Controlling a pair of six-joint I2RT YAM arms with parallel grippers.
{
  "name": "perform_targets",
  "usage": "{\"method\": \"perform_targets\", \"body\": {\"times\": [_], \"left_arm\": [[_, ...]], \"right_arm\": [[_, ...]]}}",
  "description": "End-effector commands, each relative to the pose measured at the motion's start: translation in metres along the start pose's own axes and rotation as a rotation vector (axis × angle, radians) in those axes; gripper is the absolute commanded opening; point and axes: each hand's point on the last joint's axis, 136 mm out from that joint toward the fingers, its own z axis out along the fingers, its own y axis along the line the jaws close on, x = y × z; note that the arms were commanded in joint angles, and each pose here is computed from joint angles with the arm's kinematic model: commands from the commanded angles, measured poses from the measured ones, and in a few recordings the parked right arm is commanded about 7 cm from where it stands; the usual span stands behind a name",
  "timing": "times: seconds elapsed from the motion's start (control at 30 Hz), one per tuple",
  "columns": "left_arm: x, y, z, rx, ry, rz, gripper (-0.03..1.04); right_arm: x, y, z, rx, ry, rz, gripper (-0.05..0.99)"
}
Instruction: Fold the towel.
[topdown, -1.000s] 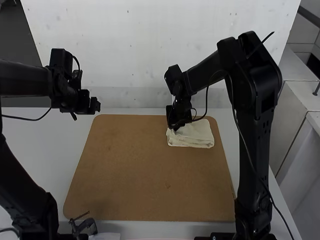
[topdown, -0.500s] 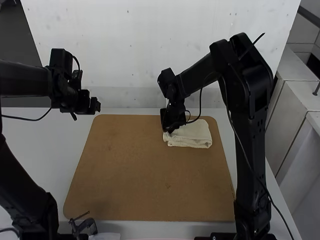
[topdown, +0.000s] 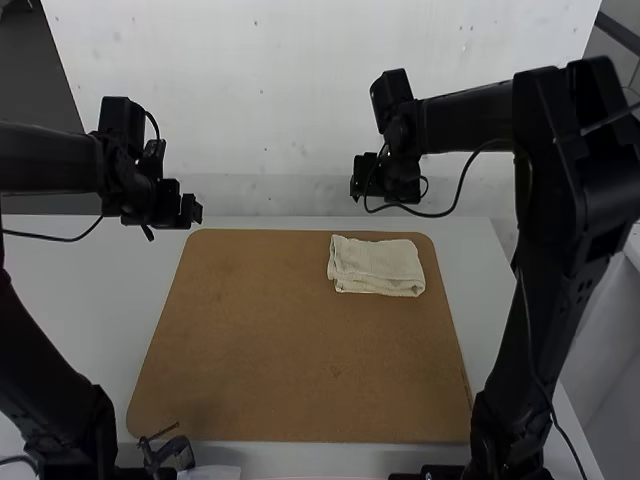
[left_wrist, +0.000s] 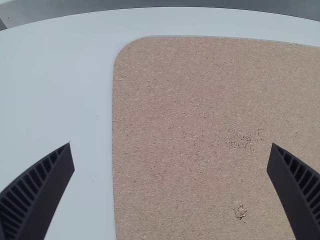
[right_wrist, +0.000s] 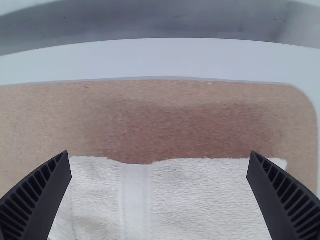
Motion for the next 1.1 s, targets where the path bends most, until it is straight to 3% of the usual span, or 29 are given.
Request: {"method": "perform_targets", "body": {"times": [0.0,0.33,0.53,0.67,1.0,1.07], "left_arm": [[-0.016,0.0,-0.02,0.006,-0.072,0.013,1.01],[-0.016,0.002,-0.037,-0.005,-0.131,0.035,0.98],[-0.041,0.011,-0.079,-0.045,-0.297,0.026,0.98],[-0.055,0.005,-0.116,-0.046,-0.414,0.039,0.98],[-0.062,-0.004,-0.194,-0.076,-0.642,0.064,0.98],[-0.06,-0.002,-0.208,-0.104,-0.686,0.062,0.99]], "right_arm": [[0.004,-0.031,-0.01,0.033,-0.022,0.007,0.95],[0.003,-0.083,-0.052,0.068,-0.208,0.066,0.96],[-0.002,-0.094,-0.095,0.069,-0.353,0.07,0.96],[0.003,-0.104,-0.123,0.081,-0.448,0.077,0.96],[0.032,-0.133,-0.179,0.144,-0.661,0.084,0.96],[0.037,-0.141,-0.186,0.17,-0.693,0.089,0.96]]}}
